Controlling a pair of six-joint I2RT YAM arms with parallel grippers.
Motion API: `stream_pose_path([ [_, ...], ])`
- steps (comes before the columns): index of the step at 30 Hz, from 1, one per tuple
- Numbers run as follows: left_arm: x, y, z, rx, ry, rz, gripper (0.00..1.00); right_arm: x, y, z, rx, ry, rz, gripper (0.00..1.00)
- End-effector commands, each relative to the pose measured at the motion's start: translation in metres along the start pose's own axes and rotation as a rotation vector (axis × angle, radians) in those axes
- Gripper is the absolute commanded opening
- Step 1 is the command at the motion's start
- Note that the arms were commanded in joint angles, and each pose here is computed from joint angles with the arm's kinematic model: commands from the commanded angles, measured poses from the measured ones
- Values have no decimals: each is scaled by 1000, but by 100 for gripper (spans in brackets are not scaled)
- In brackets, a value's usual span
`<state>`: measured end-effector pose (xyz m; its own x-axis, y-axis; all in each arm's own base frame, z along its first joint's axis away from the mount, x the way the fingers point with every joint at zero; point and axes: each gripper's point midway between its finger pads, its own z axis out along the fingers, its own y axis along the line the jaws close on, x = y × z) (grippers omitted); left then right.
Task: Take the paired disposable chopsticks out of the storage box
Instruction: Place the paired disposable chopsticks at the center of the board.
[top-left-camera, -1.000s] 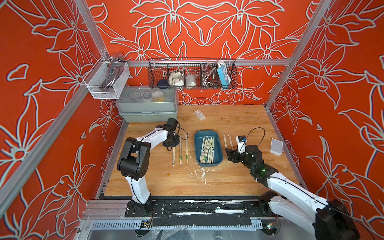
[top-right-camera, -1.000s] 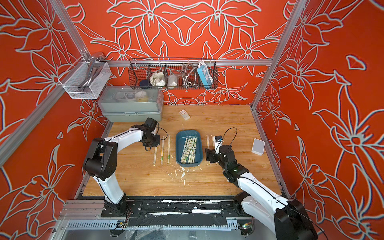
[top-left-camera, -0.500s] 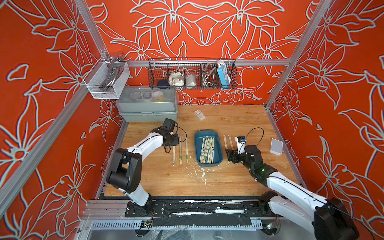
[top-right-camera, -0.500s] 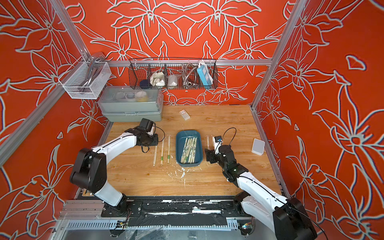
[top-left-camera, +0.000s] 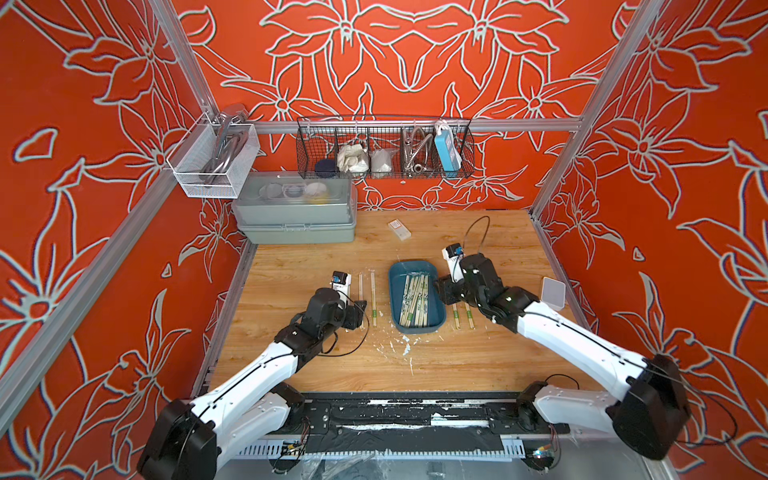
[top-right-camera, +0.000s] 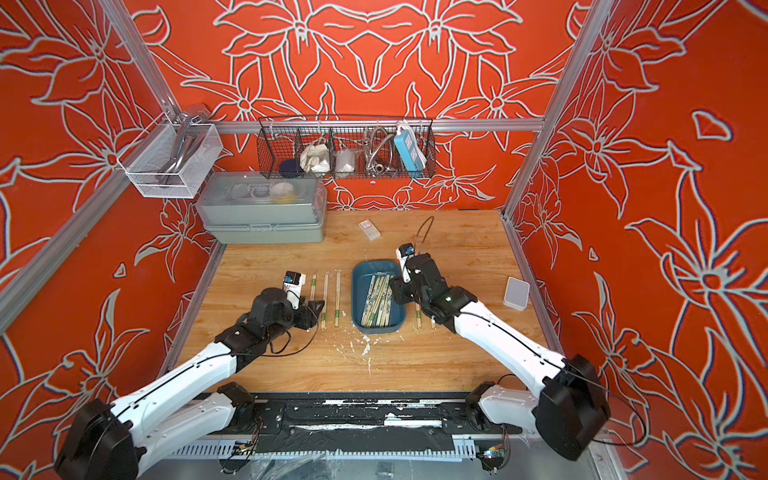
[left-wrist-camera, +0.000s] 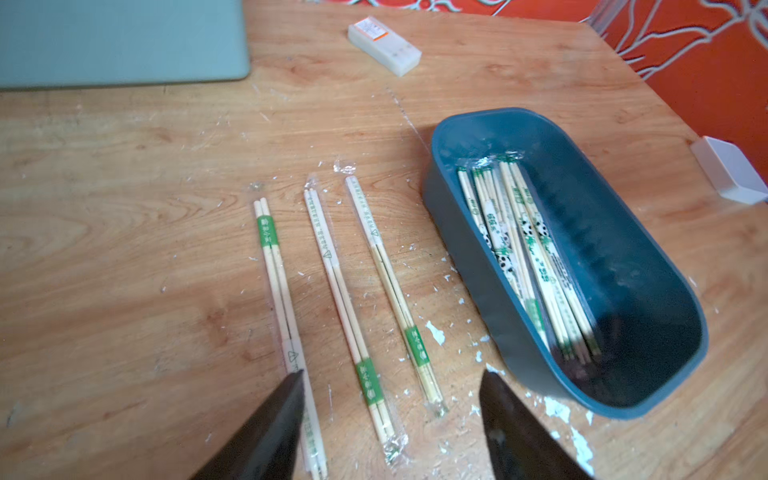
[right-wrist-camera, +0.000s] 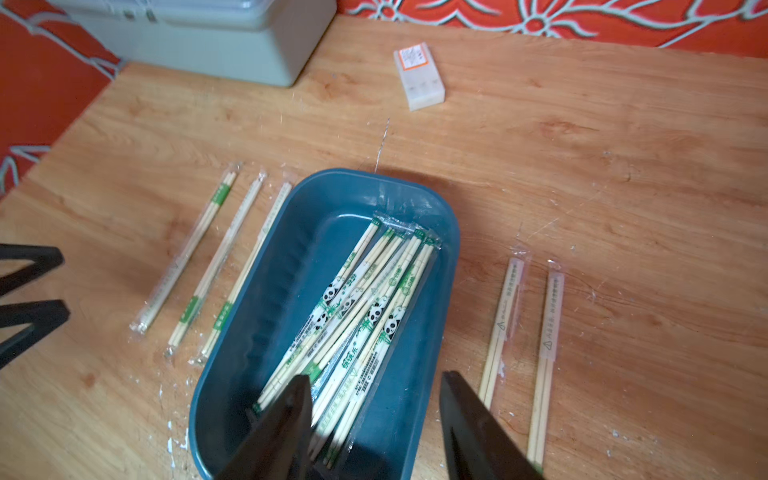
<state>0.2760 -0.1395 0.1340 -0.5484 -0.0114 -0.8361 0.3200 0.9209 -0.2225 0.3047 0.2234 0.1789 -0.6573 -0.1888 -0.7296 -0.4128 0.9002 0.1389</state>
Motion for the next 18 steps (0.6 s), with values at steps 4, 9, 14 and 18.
stream_pose_path([
  [4, -4, -36, -24, 239, -173, 94, 81, 23, -4, 16, 92, 199, 29, 47],
  [9, -9, -33, -31, 226, -233, 107, 84, 25, 1, 38, 112, 289, 30, 45],
  [14, -9, -32, -28, 213, -221, 112, 84, 30, 5, 64, 120, 354, 32, 42],
  [18, -7, -30, -24, 199, -202, 114, 84, 35, 6, 81, 139, 415, 25, 41],
])
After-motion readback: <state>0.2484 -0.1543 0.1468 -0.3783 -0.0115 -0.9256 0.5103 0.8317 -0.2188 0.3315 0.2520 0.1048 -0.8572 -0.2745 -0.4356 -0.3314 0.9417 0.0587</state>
